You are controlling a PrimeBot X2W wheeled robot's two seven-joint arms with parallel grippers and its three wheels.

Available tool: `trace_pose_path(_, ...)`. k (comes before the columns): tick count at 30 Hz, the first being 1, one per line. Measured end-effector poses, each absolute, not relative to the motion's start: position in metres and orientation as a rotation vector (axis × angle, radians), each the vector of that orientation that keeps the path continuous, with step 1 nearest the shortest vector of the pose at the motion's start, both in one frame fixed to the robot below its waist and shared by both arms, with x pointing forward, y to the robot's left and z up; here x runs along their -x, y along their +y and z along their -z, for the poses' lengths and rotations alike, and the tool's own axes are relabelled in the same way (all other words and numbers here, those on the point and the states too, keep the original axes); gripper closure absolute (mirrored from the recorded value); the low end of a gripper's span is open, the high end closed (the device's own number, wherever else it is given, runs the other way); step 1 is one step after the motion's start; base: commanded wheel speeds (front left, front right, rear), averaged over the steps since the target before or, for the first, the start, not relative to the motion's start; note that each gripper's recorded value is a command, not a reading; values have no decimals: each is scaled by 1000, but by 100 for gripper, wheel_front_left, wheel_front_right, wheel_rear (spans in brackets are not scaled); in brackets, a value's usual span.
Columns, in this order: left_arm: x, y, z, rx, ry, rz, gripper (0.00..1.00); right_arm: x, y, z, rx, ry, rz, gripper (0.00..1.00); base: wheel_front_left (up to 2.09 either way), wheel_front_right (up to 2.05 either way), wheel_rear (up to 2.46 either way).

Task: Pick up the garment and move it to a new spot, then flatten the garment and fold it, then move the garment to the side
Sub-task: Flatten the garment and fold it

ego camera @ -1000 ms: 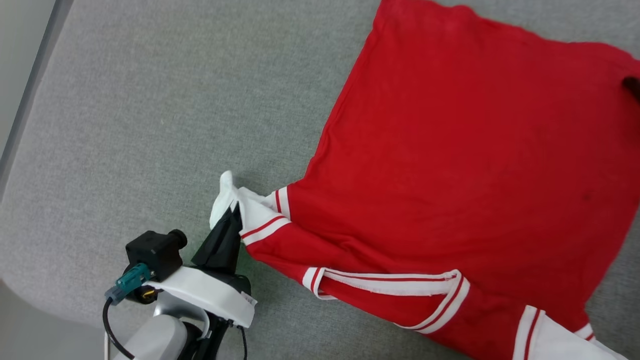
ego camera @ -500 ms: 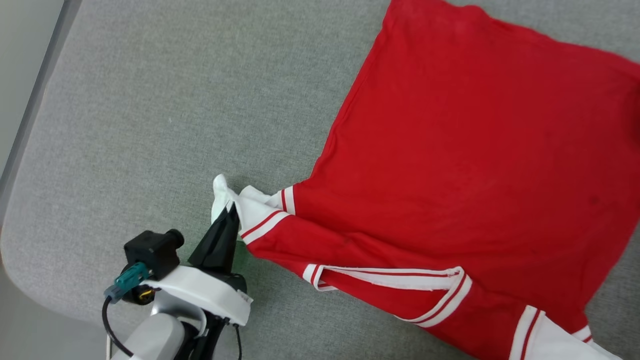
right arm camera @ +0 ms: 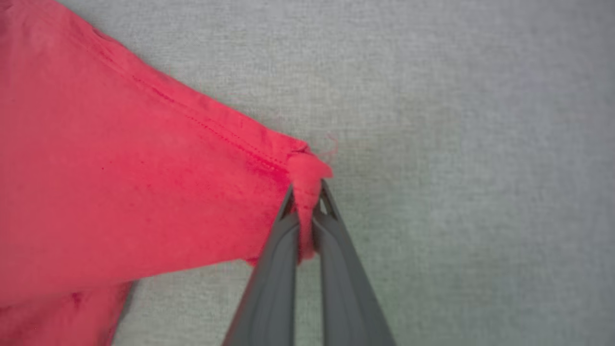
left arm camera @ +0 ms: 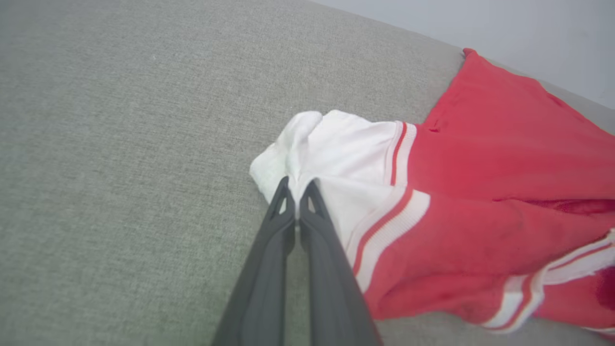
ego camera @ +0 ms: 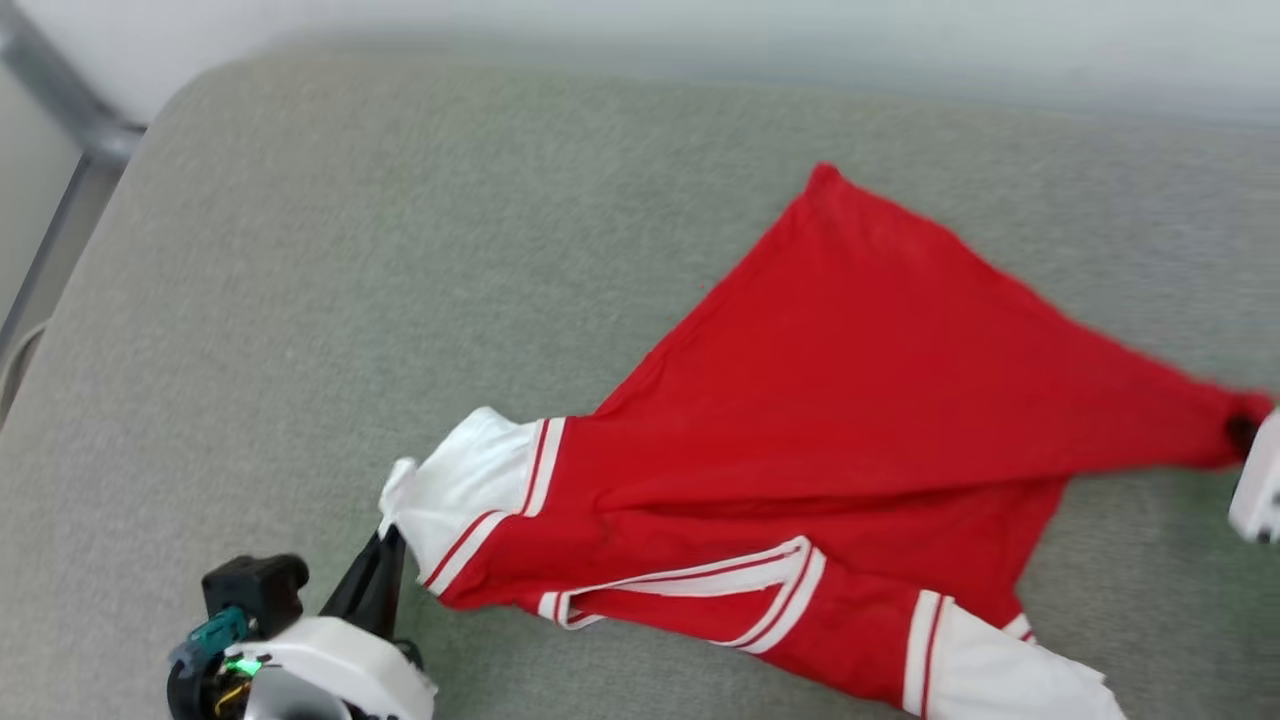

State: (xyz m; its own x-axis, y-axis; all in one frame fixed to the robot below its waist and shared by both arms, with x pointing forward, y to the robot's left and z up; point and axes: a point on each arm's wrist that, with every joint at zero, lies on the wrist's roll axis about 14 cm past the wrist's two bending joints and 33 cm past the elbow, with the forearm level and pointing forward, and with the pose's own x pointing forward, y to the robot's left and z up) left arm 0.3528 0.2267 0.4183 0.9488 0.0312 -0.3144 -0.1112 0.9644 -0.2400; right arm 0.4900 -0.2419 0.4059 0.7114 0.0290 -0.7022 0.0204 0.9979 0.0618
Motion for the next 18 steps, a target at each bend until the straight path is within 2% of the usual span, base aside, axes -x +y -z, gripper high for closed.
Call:
trace_pose_path(1, -351, 226, -418, 258, 321, -70, 100, -476, -246, -405, -81, 778, 7, 100, 0, 0, 0)
trace_pose_path(2, -348, 224, -418, 259, 329, -59, 100, -446, -254, -402, -102, 781, 31, 100, 0, 0, 0)
trace_pose_path(10, -340, 208, -417, 263, 353, -2, 100, -324, -275, -388, -236, 815, 170, 100, 0, 0, 0)
trace_pose_path(18, -335, 199, -420, 252, 350, 32, 100, -233, -274, -360, -333, 931, 262, 100, 0, 0, 0)
